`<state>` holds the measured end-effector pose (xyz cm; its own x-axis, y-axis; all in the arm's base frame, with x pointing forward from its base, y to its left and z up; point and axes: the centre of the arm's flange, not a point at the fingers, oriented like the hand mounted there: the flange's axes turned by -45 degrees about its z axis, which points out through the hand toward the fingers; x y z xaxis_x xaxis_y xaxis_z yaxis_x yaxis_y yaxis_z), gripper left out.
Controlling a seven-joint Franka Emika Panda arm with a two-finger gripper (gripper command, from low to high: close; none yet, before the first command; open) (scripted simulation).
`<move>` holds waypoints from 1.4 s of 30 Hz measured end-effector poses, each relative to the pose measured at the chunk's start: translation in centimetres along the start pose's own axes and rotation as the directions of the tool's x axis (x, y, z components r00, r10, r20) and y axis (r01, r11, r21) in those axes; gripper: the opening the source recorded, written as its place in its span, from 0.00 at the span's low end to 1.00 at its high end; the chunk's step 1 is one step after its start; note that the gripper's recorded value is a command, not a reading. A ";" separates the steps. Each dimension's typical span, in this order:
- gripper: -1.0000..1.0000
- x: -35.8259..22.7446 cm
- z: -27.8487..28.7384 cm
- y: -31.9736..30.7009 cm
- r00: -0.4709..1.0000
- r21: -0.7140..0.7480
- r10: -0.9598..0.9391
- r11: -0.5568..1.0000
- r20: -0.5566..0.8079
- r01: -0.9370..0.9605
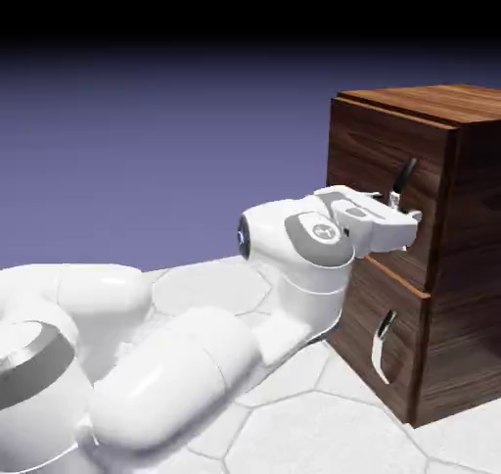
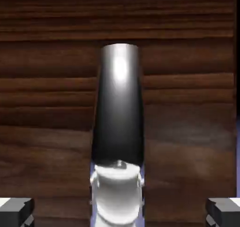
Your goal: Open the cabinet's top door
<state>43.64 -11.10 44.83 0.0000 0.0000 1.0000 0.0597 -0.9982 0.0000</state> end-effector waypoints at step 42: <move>0.00 0.0 -13.0 -12.9 1.000 -0.559 -0.002 0.829 0.000 0.002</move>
<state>29.94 1.05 44.81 -0.0003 0.0019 1.0000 -0.5089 -0.8608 0.0015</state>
